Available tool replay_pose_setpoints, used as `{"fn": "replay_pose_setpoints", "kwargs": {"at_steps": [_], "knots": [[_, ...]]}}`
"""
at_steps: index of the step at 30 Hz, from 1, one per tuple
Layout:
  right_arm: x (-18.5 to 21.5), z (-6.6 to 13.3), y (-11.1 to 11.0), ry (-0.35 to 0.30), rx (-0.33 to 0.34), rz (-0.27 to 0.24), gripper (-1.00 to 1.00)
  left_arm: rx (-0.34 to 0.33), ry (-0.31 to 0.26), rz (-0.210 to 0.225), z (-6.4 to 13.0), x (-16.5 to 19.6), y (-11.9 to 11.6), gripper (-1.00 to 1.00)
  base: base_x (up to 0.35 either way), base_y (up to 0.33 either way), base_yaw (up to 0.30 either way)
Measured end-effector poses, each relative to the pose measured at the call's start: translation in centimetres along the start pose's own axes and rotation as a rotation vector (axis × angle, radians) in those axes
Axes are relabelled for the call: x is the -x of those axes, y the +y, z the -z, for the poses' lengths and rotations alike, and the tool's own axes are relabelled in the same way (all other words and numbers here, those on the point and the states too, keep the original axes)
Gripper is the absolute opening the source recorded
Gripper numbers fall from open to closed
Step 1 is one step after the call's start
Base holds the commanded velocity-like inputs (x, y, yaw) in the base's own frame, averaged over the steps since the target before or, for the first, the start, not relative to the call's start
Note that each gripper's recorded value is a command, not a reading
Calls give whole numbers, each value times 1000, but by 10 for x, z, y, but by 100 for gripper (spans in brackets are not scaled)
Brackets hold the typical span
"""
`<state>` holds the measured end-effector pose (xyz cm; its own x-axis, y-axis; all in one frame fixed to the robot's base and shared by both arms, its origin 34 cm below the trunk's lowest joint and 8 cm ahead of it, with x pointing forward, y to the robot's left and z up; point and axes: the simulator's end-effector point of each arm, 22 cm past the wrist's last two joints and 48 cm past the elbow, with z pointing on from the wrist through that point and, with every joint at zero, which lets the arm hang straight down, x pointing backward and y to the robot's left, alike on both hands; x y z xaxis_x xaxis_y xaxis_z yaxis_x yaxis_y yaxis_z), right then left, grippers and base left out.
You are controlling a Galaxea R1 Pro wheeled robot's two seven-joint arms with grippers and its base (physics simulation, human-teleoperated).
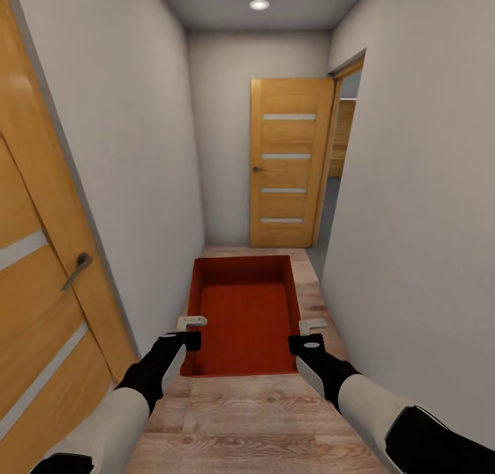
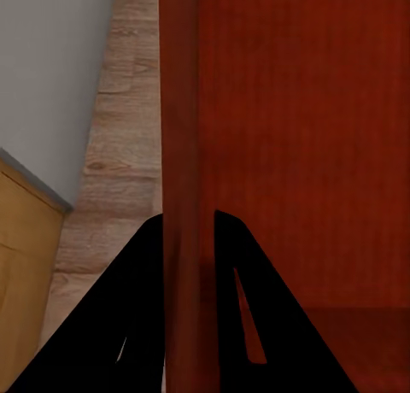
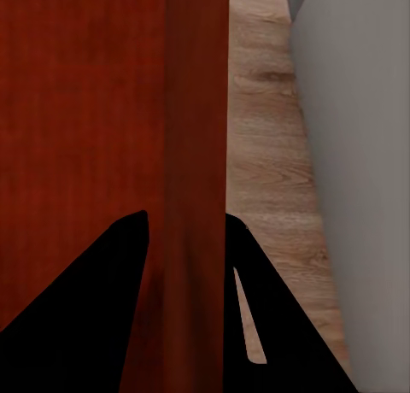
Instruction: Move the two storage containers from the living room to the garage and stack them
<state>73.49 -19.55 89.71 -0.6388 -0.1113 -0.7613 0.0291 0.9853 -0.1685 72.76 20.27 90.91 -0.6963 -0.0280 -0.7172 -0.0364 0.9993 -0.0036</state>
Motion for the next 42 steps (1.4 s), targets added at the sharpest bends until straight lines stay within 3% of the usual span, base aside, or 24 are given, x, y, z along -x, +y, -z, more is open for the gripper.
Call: {"fn": "replay_pose_setpoints", "kwargs": {"at_steps": [10,23,42], "knots": [[0,0,0,0,0,0,-100,0,0,0,0,0,0,-100,322,91,-16],[2,0,0,-8,-2,-7,-100,3,-9,-6,1,4,0,-100,322,11,-196],[3,0,0,-11,0,-9,-100,3,-12,-7,1,5,0,-100,323,0,-5]]}}
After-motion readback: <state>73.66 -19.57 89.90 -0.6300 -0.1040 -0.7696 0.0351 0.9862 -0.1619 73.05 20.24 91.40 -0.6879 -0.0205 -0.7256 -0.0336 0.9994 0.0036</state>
